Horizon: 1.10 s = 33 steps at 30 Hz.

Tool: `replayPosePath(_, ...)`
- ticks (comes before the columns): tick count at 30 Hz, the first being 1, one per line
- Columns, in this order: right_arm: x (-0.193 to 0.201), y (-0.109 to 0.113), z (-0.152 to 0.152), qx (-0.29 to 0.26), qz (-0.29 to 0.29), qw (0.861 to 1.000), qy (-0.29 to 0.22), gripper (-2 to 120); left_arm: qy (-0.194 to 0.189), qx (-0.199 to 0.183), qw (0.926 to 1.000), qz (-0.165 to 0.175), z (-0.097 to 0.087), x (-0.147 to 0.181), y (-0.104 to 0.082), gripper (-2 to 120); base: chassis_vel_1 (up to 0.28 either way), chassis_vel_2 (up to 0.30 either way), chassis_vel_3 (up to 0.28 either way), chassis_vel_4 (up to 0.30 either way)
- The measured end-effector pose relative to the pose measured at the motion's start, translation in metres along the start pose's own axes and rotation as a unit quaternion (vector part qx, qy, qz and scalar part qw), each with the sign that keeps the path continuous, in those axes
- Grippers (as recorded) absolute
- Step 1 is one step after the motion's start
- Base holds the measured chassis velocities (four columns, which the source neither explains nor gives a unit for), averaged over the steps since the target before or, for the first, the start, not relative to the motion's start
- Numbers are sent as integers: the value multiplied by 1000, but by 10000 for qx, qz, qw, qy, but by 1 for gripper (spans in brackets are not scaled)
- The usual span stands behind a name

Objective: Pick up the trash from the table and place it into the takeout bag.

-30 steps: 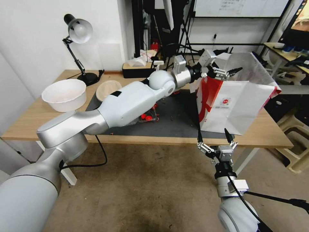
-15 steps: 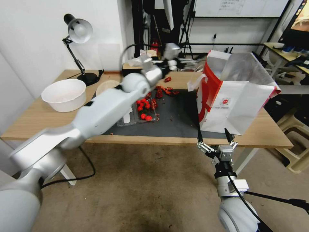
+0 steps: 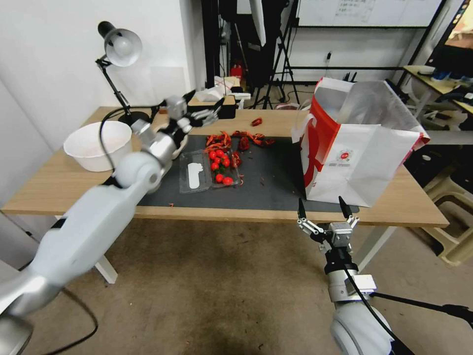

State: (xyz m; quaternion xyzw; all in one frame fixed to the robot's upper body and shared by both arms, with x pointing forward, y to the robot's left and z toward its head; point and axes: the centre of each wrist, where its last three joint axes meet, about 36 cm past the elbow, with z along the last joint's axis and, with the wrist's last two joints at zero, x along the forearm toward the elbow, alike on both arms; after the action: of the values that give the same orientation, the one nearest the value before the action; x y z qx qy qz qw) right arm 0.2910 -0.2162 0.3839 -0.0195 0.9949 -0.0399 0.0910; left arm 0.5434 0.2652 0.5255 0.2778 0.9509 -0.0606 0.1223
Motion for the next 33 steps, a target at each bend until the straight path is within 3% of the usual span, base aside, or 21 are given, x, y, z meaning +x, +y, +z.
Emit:
replayPosePath(5,1,1,1,1,-18,10000,9,100,112,-95,9991,-395,4,48,-8,100,0,0,0,0)
replayPosePath(11,2,1,2,12,-20,10000,18,100,128,-135,9971,-731,10,79,-15,100,0,0,0,0)
replayPosePath(18,3,1,4,22,-22,10000,28,100,247,-130,9934,-1114,26,120,-30,100,0,0,0,0)
replayPosePath(21,4,2,5,18,-10,10000,24,100,352,-151,9901,-1350,42,144,-41,100,0,0,0,0)
replayPosePath(33,10,5,7,0,4,10000,50,100,430,-432,9793,-1929,60,192,-56,100,0,0,0,0)
